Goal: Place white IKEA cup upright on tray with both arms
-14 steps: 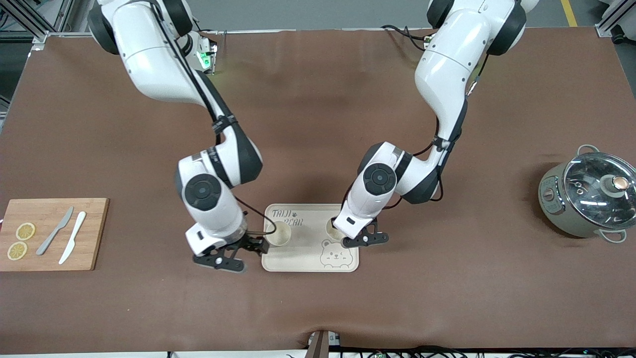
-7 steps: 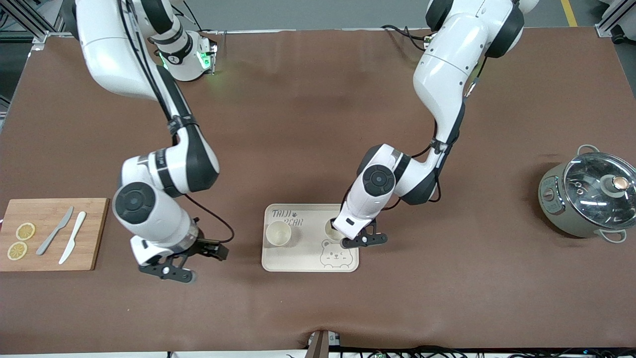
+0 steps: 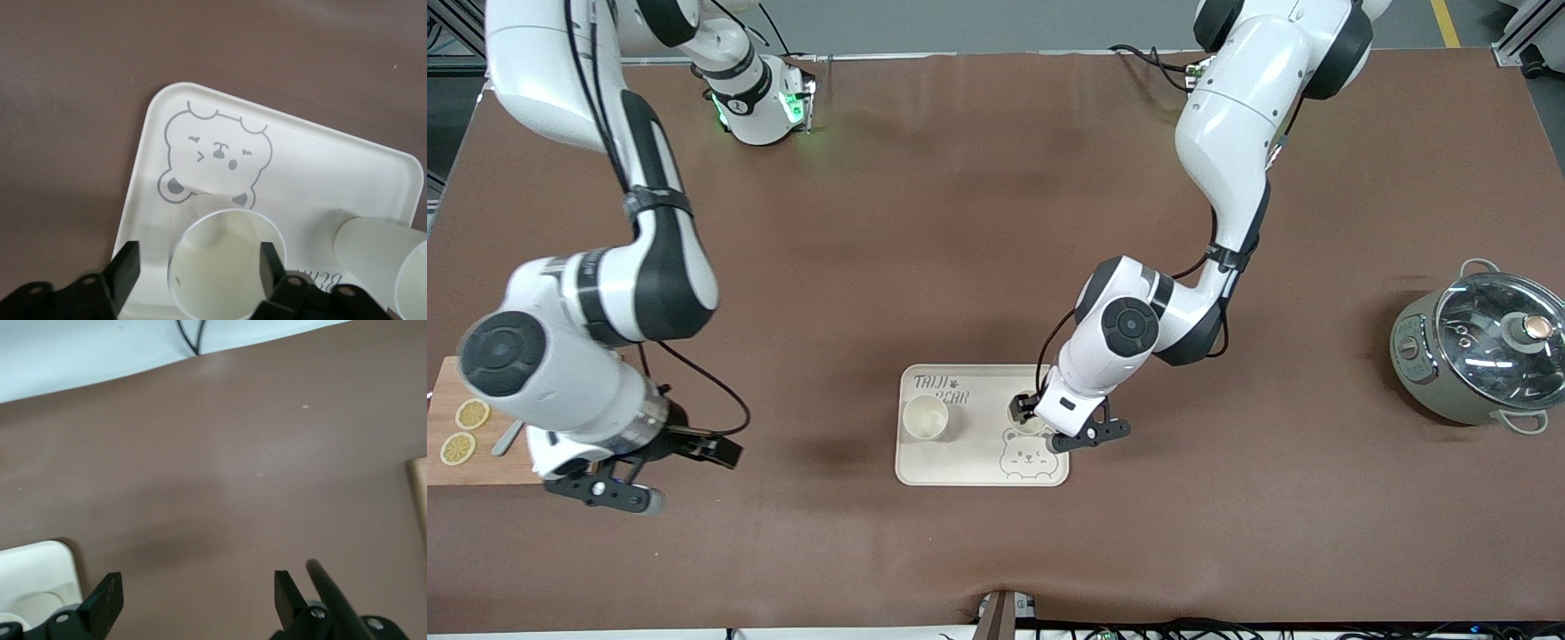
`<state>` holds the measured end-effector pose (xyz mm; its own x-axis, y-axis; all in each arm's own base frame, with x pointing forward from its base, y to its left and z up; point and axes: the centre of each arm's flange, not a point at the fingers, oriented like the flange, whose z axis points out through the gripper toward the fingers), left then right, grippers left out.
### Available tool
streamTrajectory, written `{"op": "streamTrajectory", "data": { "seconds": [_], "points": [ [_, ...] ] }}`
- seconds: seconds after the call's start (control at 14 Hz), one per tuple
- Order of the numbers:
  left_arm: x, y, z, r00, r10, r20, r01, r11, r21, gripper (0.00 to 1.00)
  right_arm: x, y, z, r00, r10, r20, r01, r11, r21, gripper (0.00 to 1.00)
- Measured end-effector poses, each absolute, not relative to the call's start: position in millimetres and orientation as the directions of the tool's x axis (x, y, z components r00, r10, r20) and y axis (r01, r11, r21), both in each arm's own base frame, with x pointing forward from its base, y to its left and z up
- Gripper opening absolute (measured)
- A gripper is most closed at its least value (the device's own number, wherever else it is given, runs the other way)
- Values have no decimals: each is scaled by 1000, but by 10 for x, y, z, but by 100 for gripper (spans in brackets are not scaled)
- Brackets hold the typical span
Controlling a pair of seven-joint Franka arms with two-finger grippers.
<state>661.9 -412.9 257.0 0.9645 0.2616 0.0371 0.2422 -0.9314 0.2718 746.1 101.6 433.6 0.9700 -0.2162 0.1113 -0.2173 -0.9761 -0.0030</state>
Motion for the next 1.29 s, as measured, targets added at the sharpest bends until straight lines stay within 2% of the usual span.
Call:
{"op": "streamTrajectory", "data": {
  "seconds": [0.14, 0.57, 0.79, 1.07, 1.29],
  "points": [
    [6692, -3926, 2784, 966, 259, 6, 250, -937, 243, 100, 7419, 653, 4465, 973, -215, 81, -217, -976, 11, 100],
    [7180, -2254, 3883, 996, -68, 54, -77, -978, 195, 100, 7218, -153, 4935, 980, -193, 40, -194, -981, 20, 100],
    [7347, -1441, 3988, 993, -87, 78, -99, -981, 167, 100, 7057, -341, 5208, 984, -180, 20, -180, -983, 20, 100],
    [7367, -980, 3992, 989, -134, 55, -139, -984, 108, 100, 6763, -384, 5612, 987, -158, 31, -158, -987, 13, 100],
    [7247, -747, 4464, 992, -120, 45, -124, -988, 95, 100, 6489, -383, 5838, 988, -147, 36, -148, -989, 7, 100]
  ]
}}
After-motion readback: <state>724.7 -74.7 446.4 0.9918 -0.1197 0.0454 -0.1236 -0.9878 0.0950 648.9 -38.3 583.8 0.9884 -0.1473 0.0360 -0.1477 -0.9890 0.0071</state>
